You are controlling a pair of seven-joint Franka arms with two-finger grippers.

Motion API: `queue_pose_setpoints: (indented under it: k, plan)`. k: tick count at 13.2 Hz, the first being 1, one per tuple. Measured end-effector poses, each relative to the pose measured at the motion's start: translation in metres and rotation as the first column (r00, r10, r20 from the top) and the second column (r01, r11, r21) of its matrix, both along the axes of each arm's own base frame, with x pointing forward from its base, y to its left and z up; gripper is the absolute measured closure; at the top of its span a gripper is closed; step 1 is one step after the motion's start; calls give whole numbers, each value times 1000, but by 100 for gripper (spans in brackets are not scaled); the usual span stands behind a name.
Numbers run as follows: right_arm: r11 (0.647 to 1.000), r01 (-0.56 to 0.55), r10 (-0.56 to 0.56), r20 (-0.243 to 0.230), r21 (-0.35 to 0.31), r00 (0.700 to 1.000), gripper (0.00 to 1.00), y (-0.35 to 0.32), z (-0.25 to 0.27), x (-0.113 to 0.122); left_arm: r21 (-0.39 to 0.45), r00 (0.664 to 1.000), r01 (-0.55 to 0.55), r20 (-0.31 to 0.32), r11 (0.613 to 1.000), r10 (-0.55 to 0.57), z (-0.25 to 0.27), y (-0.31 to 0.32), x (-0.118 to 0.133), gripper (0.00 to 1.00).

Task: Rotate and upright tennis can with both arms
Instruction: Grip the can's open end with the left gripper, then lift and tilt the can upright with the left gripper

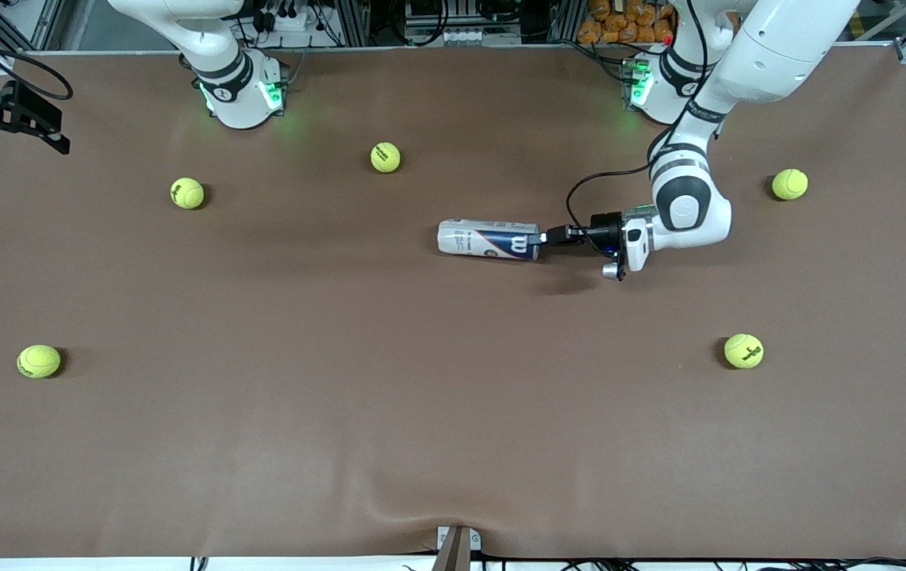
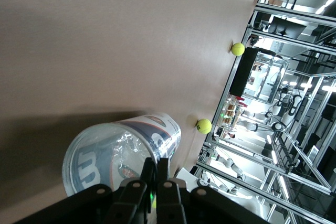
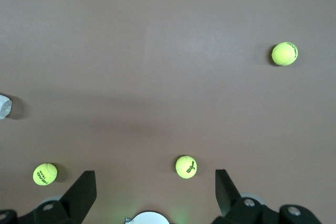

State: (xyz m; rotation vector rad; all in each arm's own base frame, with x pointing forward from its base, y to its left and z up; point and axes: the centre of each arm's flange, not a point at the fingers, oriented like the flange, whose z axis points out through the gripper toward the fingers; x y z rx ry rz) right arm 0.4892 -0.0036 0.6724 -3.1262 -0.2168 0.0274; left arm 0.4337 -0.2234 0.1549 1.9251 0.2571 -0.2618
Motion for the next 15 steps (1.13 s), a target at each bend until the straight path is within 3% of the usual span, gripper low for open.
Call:
queue_pose_setpoints:
  k: [3, 9, 11, 15]
  plan:
    - [1000, 13, -13, 31, 1, 999, 0, -4, 7, 1, 53, 999, -3, -32, 999, 5, 28, -25, 20, 95]
    - [996, 84, -84, 24, 2, 996, 0, -13, 8, 0, 166, 996, 31, -92, 986, -16, 97, -46, 44, 95]
    - [997, 73, -73, -3, 0, 997, 0, -11, 7, -4, 233, 992, 61, -121, 971, -33, 120, -58, 54, 95]
    - [1000, 26, -26, -2, 0, 1000, 0, -9, 8, -5, 360, 990, 84, -134, 929, -38, 167, -78, 74, 95]
